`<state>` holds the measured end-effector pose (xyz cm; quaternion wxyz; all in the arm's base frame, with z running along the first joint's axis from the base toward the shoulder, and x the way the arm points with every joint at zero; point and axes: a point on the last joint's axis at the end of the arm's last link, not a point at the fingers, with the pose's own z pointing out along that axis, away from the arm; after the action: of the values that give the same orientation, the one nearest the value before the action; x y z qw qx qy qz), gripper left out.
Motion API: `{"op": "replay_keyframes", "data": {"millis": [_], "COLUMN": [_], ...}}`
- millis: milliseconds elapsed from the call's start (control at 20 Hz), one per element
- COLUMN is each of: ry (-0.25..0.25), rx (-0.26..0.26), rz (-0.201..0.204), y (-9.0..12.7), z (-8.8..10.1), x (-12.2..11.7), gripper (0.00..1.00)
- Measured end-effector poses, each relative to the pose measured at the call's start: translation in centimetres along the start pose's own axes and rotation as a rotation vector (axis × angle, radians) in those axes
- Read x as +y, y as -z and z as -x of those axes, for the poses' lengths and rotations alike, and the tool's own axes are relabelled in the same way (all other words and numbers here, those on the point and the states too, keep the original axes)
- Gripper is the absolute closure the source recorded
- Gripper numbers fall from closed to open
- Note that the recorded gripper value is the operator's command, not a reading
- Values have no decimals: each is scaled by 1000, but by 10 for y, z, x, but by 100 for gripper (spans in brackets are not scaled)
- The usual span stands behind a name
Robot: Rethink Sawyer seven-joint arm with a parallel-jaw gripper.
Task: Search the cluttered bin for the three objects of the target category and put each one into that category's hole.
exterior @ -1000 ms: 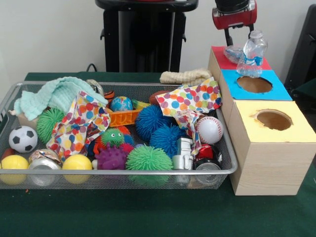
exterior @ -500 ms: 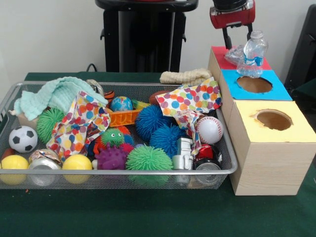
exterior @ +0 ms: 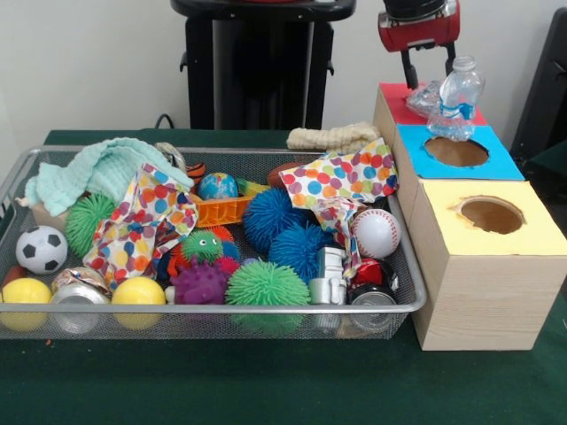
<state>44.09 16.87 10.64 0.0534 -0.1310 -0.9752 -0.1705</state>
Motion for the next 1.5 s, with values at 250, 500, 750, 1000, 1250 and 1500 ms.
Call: {"op": "replay_keyframes", "data": {"millis": [250,500,750,1000,1250,1500], "ry": [-2,-2,-2,-2,0,10], "rx": [0,0,0,-1,-1,-3], "rz": [1,1,1,1,1,0], "y": [0,0,0,0,0,-1], "z": [0,0,0,0,1,0], "x": [0,0,0,0,1,6], "gripper": [0,0,0,0,0,0]}}
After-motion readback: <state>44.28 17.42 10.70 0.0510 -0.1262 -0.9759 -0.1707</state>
